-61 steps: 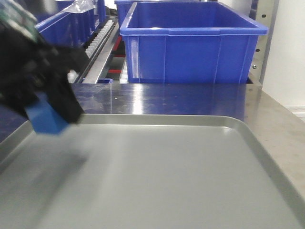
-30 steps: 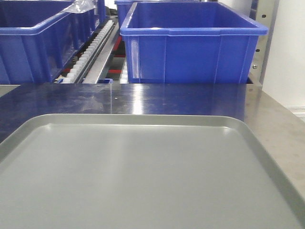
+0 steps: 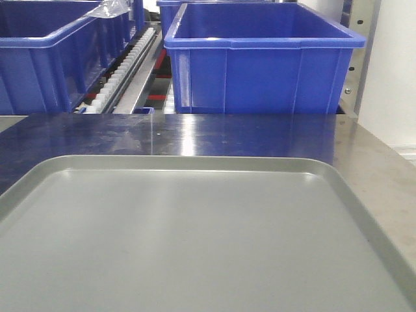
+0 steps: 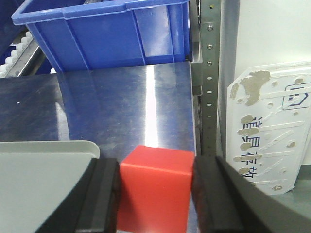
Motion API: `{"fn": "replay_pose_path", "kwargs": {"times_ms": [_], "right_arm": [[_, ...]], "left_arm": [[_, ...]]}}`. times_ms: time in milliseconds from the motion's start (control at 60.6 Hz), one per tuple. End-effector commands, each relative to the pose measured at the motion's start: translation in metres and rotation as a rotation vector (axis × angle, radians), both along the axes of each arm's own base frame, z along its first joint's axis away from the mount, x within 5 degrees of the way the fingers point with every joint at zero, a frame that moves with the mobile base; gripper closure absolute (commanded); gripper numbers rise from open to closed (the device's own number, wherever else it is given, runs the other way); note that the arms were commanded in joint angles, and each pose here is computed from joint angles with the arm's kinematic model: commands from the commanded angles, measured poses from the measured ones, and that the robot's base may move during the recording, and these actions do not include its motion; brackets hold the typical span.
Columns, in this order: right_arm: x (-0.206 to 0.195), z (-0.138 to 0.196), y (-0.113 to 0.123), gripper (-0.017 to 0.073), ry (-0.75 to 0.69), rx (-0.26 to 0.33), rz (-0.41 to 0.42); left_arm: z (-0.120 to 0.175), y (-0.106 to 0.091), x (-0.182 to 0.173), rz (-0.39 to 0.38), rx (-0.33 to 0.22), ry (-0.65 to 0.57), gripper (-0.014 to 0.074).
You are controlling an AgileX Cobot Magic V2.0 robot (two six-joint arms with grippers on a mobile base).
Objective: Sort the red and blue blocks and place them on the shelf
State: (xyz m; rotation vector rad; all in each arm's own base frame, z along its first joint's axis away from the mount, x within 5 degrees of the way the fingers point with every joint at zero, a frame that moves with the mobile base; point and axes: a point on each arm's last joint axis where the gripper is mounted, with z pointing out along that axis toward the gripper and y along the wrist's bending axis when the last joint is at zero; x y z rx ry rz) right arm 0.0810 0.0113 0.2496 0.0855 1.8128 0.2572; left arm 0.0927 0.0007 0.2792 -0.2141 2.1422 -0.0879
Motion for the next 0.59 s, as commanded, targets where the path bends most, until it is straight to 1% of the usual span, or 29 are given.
{"fn": "replay_pose_path", "kwargs": {"times_ms": [0,198,281,363,429,462,578], "right_arm": [[0.002,0.018,-0.002,0.051,-0.117,0.0,-0.023],[0.002,0.018,-0.002,0.051,-0.117,0.0,-0.023],[0.002,0.018,-0.002,0.051,-0.117,0.0,-0.023],[0.002,0.018,-0.002,0.051,-0.117,0.0,-0.023],[0.002,0.018,-0.002,0.051,-0.117,0.0,-0.023],[0.002,0.018,-0.002,0.051,-0.117,0.0,-0.023],[0.002,0.018,-0.002,0.051,-0.117,0.0,-0.023]], "left_arm": [[0.008,0.001,-0.002,0.001,-0.001,-0.127,0.0469],[-0.001,0.002,-0.009,0.004,0.003,-0.156,0.0469],[-0.003,0.001,-0.01,-0.024,0.05,-0.157,0.0469],[-0.001,0.0,-0.009,-0.048,0.073,-0.174,0.0469],[-0.001,0.0,-0.009,-0.077,0.108,-0.177,0.0469],[-0.001,-0.001,-0.009,-0.084,0.117,-0.179,0.0469],[-0.001,-0.001,-0.009,-0.084,0.115,-0.179,0.0469]]}}
